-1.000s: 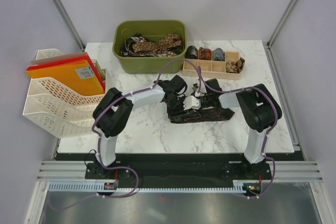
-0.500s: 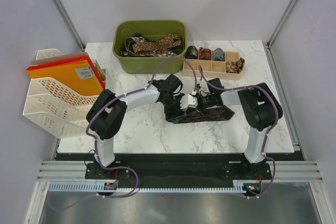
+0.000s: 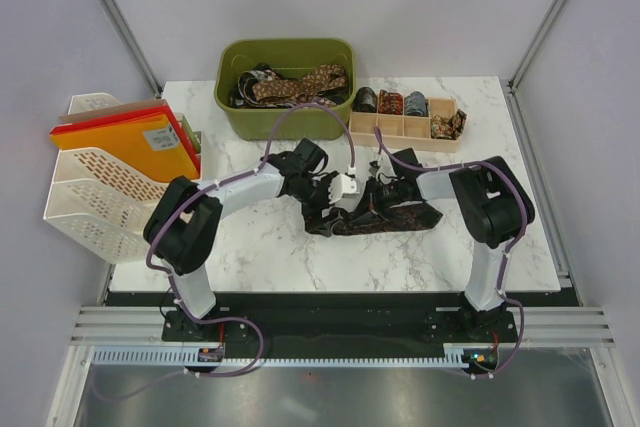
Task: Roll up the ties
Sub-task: Roll the tie at the center of the board.
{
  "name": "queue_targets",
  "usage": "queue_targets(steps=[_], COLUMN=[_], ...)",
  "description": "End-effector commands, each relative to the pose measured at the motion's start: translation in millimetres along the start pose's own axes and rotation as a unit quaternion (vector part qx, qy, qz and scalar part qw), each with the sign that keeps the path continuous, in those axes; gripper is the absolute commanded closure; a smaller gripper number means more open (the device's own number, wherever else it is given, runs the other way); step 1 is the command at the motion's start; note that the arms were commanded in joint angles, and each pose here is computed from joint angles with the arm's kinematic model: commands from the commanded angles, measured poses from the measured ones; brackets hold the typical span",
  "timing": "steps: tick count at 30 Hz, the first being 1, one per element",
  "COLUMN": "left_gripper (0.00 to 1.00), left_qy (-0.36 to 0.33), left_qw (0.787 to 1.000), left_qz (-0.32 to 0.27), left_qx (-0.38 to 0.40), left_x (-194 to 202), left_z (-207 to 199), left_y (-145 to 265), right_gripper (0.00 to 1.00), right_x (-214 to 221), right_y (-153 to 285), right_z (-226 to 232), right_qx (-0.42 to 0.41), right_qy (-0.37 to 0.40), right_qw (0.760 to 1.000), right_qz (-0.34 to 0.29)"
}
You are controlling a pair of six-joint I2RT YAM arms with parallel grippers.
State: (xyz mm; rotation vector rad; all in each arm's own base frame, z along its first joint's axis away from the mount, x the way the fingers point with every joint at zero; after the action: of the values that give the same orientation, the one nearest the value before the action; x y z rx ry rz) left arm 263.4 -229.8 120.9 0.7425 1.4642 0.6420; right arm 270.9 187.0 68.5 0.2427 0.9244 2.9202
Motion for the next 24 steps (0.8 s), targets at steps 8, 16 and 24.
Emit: queue_targets(steps=[8,16,24], left_gripper=[0.29,0.53,0.55], left_qy=[-0.055,-0.04,-0.011], left_qw=[0.998,0.999,0.998], left_qz=[-0.011,-0.003,0.052], left_qx=[-0.027,-0.005,0.018], left_x=[-5,-19,-14], left_z=[13,8,0], left_y=[-14,-23,-53], right_gripper=[1.0,1.0,0.99], right_x=[4,10,12], right_y=[-40,-60,-56], right_z=[-30,-16,-7], right_qx=[0.105,0.077,0.042], right_qy=[-0.023,-0.03,-0.04], right_qw=[0.993,0.995,0.996], right_qz=[-0.041,-0.055,-0.063])
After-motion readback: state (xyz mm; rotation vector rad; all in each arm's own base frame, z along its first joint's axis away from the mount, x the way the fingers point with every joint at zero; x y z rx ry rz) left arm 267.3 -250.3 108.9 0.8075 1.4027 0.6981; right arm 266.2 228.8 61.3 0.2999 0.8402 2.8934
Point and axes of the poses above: each gripper's point midway between its finger pads, its own y axis back along the fingers, its own z axis along the line the jaws close on, x = y × z, the point moved 9 cm from there along y, back along the fingers, and after that the axes turned 6 degrees about -y, right-handed, at the moved point
